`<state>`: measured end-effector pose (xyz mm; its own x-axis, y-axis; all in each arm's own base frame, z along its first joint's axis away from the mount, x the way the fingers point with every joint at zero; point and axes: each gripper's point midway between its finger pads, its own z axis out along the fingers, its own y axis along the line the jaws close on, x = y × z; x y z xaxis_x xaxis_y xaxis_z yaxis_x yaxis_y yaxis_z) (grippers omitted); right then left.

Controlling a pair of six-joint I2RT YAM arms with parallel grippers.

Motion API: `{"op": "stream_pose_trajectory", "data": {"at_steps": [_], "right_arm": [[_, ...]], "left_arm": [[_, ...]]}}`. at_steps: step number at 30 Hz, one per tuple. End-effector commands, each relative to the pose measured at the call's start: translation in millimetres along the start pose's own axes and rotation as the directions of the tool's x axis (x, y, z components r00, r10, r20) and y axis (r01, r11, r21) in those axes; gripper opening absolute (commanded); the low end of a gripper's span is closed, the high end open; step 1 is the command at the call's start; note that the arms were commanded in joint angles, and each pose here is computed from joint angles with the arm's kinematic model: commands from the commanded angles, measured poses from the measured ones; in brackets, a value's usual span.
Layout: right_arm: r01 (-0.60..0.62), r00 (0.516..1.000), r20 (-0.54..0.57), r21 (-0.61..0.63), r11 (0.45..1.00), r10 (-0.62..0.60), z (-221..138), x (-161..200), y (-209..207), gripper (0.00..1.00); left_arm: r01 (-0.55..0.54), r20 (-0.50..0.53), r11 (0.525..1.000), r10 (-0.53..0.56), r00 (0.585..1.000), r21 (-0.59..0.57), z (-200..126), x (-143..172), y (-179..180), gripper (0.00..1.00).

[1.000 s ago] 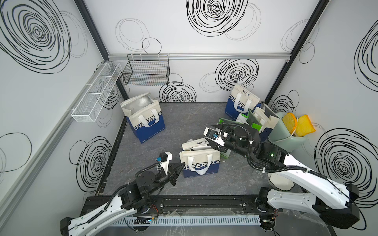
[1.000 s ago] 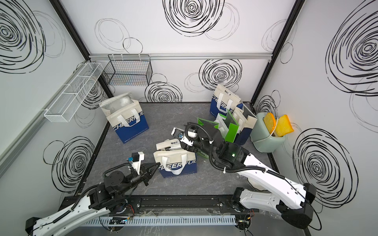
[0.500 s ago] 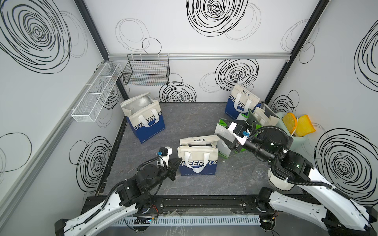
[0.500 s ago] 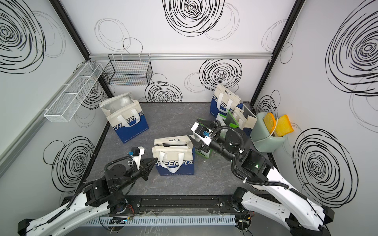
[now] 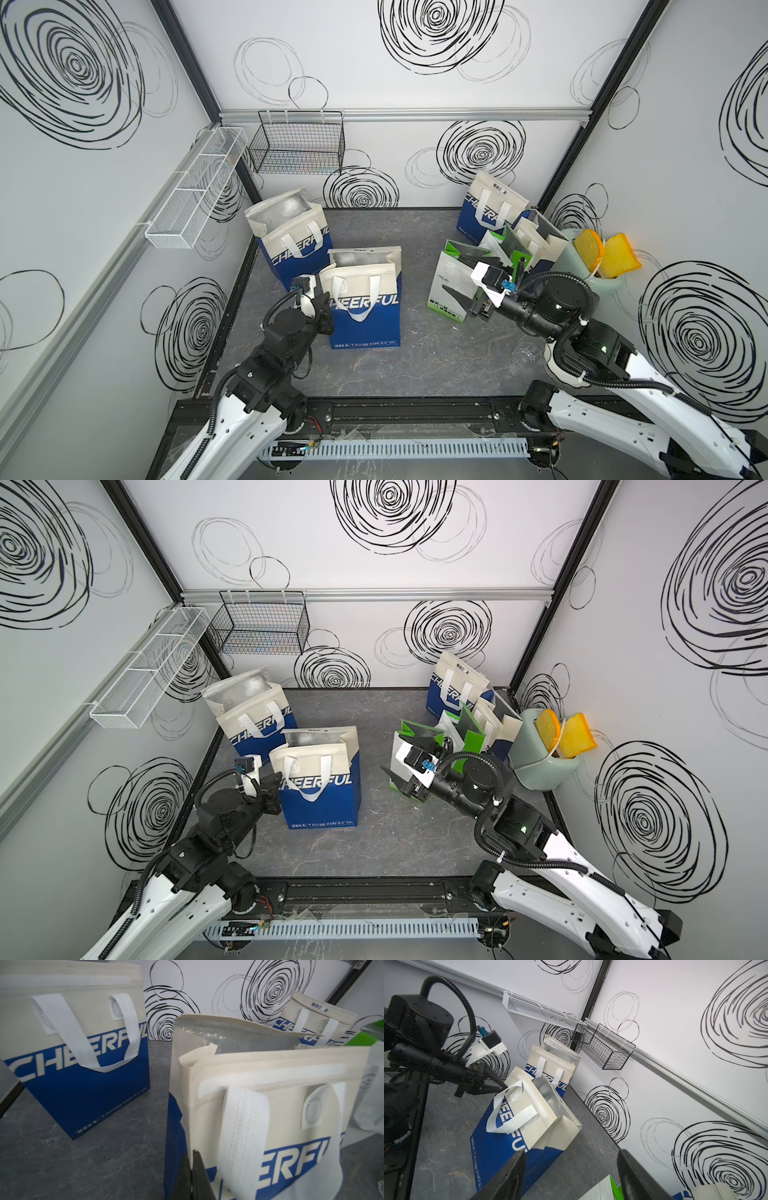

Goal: Open the takeout bag
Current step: Move the takeout bag to the center of the board.

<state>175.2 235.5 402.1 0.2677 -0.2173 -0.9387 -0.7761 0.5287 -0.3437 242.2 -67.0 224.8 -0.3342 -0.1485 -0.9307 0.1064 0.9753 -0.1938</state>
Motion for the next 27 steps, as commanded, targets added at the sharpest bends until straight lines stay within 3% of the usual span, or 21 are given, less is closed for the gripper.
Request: {"op": "stream_pose_trajectory", "data": {"at_steps": [1, 7, 12, 15, 22, 27], "right_arm": [[-0.015, 0.998, 0.063, -0.022, 1.000, 0.017, -5, -12, 3, 0.72], [-0.023, 0.996, 0.082, -0.044, 0.999, 0.026, -11, -8, 10, 0.72], [-0.032, 0.996, 0.078, -0.071, 0.997, 0.037, -14, -2, 17, 0.72], [-0.032, 0.997, 0.072, -0.074, 0.997, 0.038, -16, 1, 18, 0.72], [-0.037, 0.997, 0.066, -0.092, 0.995, 0.043, -16, 3, 22, 0.72], [-0.041, 0.997, 0.057, -0.099, 0.994, 0.047, -13, 8, 24, 0.71]], "left_arm": [[-0.032, 0.117, 0.988, 0.050, 0.992, -0.149, -8, -33, 31, 0.00], [-0.091, 0.129, 0.949, 0.135, 0.982, -0.303, -9, -47, 68, 0.00], [-0.096, 0.198, 0.933, 0.173, 0.965, -0.347, -19, -68, 73, 0.00], [-0.149, 0.244, 0.918, 0.250, 0.937, -0.368, -23, -85, 72, 0.00], [-0.219, 0.202, 0.896, 0.314, 0.928, -0.386, -12, -80, 79, 0.00], [-0.270, 0.225, 0.876, 0.379, 0.898, -0.399, -17, -99, 73, 0.00]]}}
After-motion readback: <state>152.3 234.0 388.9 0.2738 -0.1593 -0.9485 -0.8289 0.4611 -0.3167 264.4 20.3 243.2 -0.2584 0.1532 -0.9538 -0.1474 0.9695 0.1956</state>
